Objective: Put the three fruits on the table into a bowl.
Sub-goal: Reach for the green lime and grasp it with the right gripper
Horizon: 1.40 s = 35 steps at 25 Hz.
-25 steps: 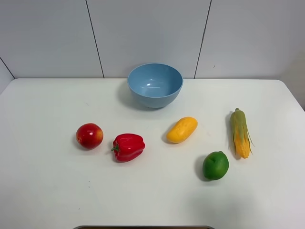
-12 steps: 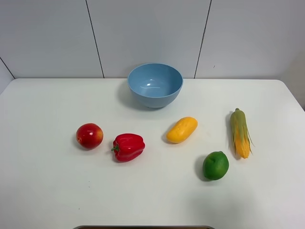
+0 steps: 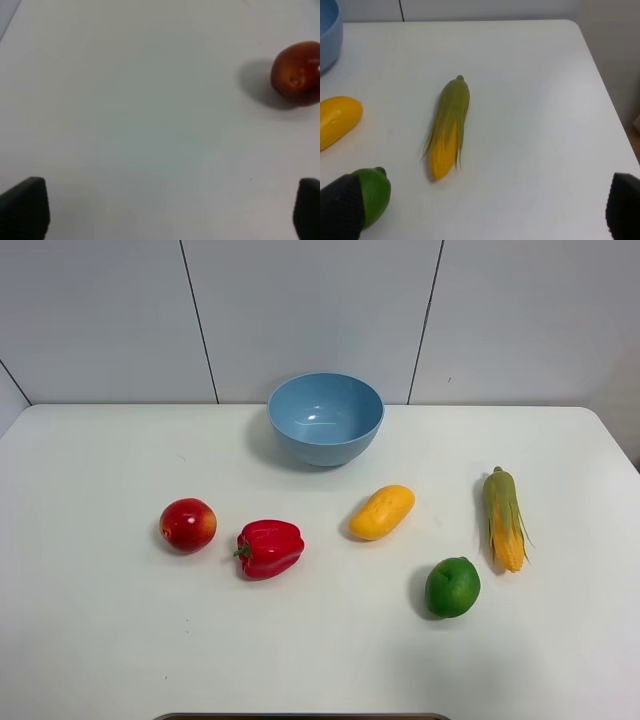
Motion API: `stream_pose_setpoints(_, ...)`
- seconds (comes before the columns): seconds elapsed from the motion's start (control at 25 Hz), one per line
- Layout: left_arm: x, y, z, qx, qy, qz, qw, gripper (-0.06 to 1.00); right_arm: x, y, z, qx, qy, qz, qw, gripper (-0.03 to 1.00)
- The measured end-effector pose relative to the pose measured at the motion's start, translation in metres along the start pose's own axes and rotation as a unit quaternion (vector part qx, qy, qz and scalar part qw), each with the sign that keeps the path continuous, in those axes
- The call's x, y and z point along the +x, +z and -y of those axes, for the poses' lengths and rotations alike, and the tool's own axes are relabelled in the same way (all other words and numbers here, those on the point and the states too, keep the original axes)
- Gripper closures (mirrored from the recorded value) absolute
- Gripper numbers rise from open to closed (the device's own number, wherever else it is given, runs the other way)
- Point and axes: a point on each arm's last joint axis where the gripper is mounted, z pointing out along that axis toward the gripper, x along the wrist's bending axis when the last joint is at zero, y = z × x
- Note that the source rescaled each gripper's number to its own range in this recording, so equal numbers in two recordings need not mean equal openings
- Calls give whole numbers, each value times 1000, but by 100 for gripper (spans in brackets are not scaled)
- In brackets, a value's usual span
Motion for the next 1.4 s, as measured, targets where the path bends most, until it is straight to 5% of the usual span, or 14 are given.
stream_pose_setpoints(0.6,0,0,0,0,0,0,1000,-6,19,54,-106,165,71,-29,983,-3)
stream_pose_setpoints(0.84,0,0,0,0,0,0,1000,-6,34,105,-109,263,78,-51,960,-3)
stream_pose_setpoints(1.08,0,0,0,0,0,0,1000,-6,77,144,-103,312,64,-94,943,-3)
stream_pose_setpoints(1.4,0,0,0,0,0,0,1000,-6,107,179,-82,370,78,-60,924,-3)
